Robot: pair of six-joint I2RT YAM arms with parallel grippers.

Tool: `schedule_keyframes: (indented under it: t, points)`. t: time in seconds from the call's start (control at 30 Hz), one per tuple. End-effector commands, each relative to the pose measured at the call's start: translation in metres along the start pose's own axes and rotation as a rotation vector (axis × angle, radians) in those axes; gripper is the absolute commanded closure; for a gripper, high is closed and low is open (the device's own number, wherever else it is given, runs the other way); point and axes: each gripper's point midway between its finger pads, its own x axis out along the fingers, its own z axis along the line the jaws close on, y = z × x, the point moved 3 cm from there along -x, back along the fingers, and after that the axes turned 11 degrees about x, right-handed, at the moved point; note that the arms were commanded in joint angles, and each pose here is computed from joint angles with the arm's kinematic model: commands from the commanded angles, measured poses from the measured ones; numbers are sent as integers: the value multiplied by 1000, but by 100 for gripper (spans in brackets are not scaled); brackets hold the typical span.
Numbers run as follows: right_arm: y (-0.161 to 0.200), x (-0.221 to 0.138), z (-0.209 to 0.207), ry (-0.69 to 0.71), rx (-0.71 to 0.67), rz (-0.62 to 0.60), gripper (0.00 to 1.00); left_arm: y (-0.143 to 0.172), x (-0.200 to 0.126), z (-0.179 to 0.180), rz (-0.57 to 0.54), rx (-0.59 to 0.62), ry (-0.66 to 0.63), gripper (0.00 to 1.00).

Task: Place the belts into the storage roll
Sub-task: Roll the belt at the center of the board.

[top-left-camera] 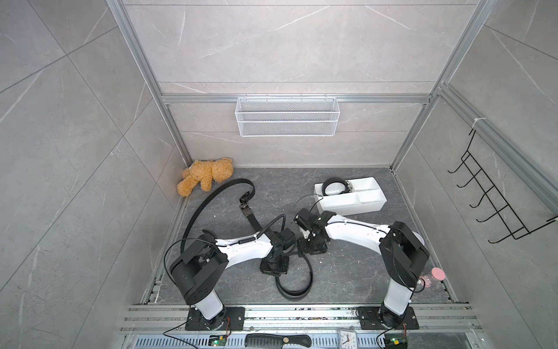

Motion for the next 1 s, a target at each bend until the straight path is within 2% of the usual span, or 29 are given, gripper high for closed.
schedule_keyframes:
  t: [0.0,0.1,0.27,0.3,0.33,0.47,0.63,0.77,0.97]
  points:
    - [-28,-19,10,25,-115,-30,27,9,-3,21,73,95,-118,100]
    - [-61,-4,31,31,-154,-37,23,10,-5,19,67,113,-100,100]
    - [-112,12,75,-65,-169,-62,19,15,-5,17,42,157,-70,100]
    - [-119,12,86,-96,-180,-67,6,16,-4,17,46,172,-69,100]
    - [-126,12,97,-127,-193,-72,1,16,-2,17,57,188,-67,100]
    - [-145,16,125,-184,-273,-85,1,15,1,10,57,232,-27,100]
    - [-145,32,149,-234,-401,-62,0,16,1,0,60,320,32,100]
    - [-129,57,151,-253,-461,20,0,15,4,-6,69,339,67,100]
    - [-105,64,169,-227,-570,32,0,12,2,-16,28,372,132,100]
